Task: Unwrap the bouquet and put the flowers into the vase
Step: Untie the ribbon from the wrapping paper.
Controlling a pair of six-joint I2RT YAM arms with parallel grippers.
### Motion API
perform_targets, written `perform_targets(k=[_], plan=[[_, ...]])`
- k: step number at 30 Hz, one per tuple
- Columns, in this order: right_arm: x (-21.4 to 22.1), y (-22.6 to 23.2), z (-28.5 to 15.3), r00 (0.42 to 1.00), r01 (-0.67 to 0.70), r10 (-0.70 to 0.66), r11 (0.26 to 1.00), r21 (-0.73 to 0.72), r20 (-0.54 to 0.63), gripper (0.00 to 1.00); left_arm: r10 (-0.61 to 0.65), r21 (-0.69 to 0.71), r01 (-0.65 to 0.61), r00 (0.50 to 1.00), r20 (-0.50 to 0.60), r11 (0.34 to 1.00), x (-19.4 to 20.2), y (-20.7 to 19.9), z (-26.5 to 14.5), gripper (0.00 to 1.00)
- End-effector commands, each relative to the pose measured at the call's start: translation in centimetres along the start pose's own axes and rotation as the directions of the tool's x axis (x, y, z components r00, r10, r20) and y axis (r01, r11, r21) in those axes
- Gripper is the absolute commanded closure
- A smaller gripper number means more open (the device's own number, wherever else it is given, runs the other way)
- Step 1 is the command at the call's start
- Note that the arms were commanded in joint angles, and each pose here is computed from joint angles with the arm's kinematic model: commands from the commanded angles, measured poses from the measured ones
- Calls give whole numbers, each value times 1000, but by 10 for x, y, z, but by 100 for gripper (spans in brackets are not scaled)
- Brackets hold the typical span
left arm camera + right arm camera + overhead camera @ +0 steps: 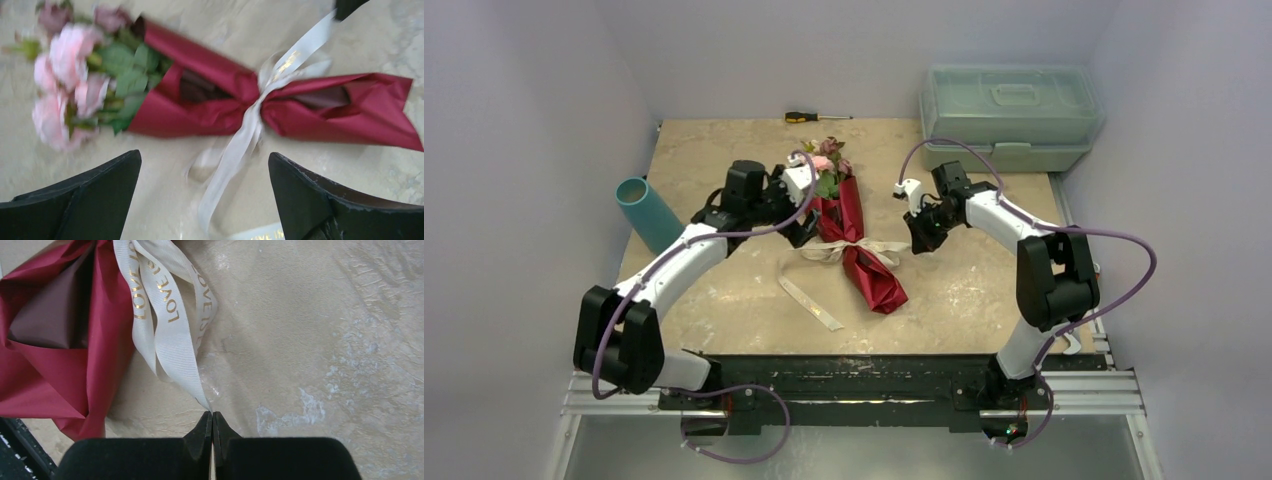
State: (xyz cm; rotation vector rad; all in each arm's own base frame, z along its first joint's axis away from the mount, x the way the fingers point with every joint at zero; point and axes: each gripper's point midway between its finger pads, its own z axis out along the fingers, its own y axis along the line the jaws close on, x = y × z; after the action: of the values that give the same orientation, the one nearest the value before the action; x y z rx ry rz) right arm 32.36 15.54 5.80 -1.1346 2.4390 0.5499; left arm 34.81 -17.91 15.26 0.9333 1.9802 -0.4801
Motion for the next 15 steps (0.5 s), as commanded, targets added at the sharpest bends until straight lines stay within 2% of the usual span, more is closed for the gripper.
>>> perform_targets(k=[1, 4, 8, 12, 15], plan=[[-15, 15, -2, 999, -14, 17, 999, -49, 46, 100, 251, 102, -272, 951, 182, 957, -61, -49, 26, 0], [-22, 15, -4, 998, -16, 19, 999, -49, 61, 100, 257, 135, -289, 943, 211, 948, -68, -68, 57, 0], [-29, 14, -8, 997, -15, 18, 999, -39, 81, 100, 295, 172, -331, 934, 203, 928, -56, -90, 91, 0], [-33, 18, -11, 995, -32, 37, 998, -52, 95, 100, 349, 191, -376, 923, 159, 907, -34, -101, 112, 0], [-36, 23, -14, 993, -39, 47, 996, -74, 108, 100, 365, 185, -374, 927, 83, 909, -12, -95, 123, 0]])
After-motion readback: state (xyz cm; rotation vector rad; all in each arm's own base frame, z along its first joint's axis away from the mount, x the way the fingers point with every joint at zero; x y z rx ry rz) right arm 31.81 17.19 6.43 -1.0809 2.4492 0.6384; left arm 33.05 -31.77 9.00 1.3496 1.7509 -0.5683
